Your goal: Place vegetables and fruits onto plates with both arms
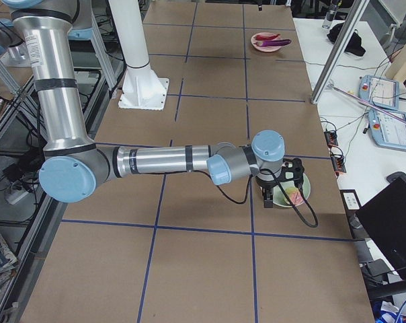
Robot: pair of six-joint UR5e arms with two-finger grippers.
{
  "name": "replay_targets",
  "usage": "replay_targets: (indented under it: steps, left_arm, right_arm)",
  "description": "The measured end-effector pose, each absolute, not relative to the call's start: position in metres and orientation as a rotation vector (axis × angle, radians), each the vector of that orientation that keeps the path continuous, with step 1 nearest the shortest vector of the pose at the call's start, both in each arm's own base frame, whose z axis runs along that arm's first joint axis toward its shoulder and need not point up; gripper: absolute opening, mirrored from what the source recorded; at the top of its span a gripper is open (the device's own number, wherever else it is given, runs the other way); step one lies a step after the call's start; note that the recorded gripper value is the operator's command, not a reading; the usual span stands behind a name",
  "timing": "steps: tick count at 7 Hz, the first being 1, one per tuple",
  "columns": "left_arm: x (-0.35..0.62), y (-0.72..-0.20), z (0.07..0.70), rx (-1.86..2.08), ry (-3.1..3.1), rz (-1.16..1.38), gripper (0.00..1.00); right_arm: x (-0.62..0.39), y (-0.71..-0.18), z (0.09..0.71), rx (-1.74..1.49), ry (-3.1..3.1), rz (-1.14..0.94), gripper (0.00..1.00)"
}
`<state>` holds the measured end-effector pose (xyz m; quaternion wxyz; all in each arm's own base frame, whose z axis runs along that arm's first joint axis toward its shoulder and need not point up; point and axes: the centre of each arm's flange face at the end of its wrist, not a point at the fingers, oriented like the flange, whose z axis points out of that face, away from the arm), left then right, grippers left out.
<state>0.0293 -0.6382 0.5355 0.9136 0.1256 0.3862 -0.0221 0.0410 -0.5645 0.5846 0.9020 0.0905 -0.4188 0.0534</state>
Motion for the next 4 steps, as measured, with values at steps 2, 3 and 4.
replay_targets:
  steps: [2,3,4]
  left_arm:
    - [-0.017,-0.6,0.518,0.221,0.812,0.043,1.0]
    - [-0.035,-0.574,0.516,0.195,0.803,0.09,1.0]
    - [-0.047,-0.543,0.526,0.162,0.797,0.12,1.0]
  right_arm:
    - [0.058,-0.54,0.617,0.143,-0.847,0.05,1.0]
    - [0.067,-0.532,0.622,0.103,-0.837,0.012,1.0]
    - [0.073,-0.524,0.611,0.061,-0.828,-0.015,1.0]
